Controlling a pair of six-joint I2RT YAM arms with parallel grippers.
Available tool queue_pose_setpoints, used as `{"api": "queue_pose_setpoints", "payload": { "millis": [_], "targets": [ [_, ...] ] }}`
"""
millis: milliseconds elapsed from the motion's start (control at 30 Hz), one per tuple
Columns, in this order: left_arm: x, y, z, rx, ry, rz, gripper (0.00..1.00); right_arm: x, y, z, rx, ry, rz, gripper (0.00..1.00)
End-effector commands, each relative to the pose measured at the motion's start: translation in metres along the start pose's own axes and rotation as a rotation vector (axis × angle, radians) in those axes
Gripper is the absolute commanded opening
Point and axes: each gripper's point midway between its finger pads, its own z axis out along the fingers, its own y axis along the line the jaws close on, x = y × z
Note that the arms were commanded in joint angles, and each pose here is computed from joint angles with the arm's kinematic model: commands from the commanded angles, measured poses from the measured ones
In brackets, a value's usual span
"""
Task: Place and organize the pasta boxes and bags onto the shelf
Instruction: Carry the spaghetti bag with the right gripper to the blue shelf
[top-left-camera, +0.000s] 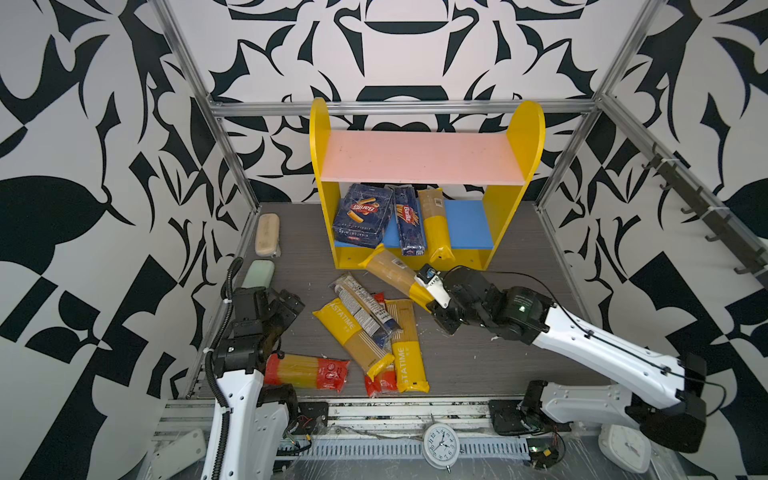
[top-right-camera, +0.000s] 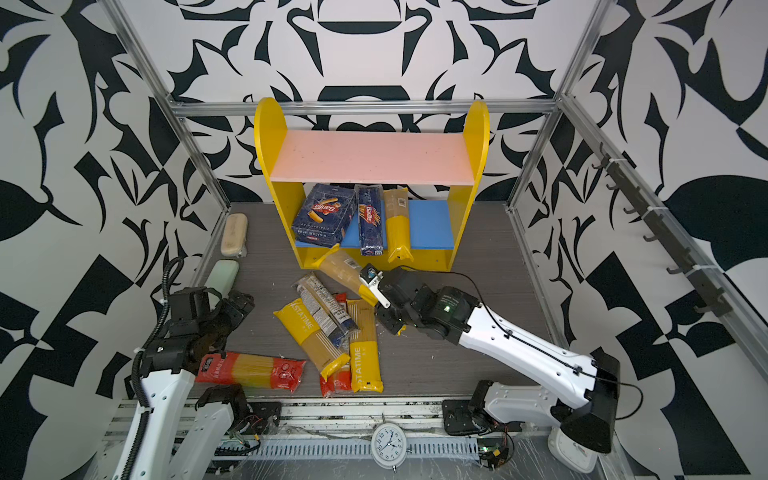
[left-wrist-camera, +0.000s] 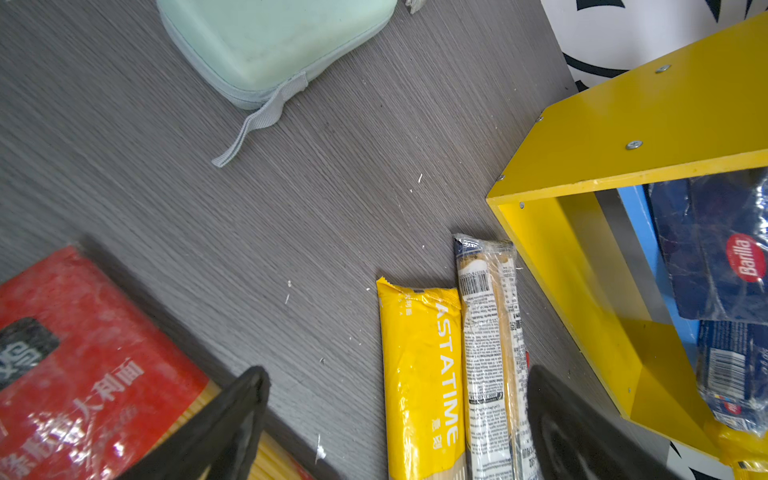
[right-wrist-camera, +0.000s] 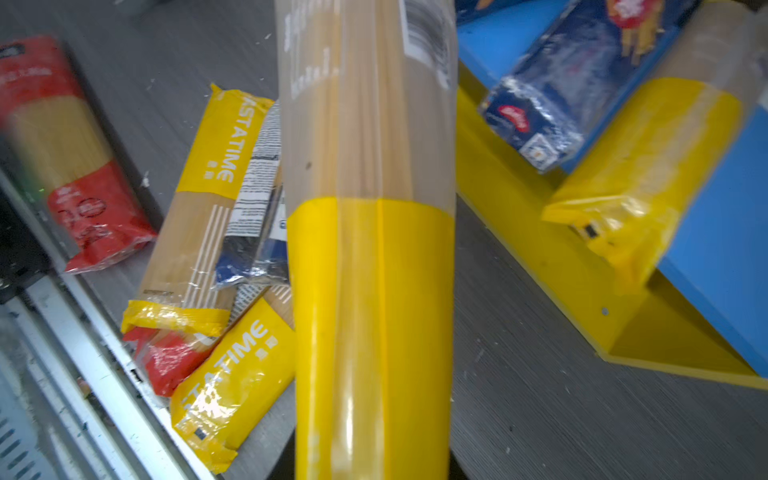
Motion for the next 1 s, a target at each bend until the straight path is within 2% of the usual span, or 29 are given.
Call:
{"api": "queue_pose_setpoints", "payload": {
  "millis": [0,167,467,800,967],
  "targets": [
    [0.0,-0.002,-0.008,0.002,0.006,-0.008,0.99,-0.039,-0.041,-0.036,0.151,-0.206,0.135,0.0],
    [-0.001,-0.004,-0.012,0.008,0.003,-0.007,0.99,-0.032,-0.083,-0.053,0.284,-0.24,0.244,0.0],
    [-0.002,-0.007,-0.016,0.026,-0.003,-0.006,0.99,-0.031,-0.128,-0.057,0.445,-0.241,0.347,0.0],
    [0.002,-0.016,-0.002,0.068,0.042,-0.011,0.99,-0.04,-0.162,-0.046,0.537,-0.269,0.458,0.0],
    [-0.002,-0.022,-0.004,0.096,0.019,-0.005,1.0,-0.048,-0.178,-0.034,0.55,-0.267,0.493,0.0]
  ]
}}
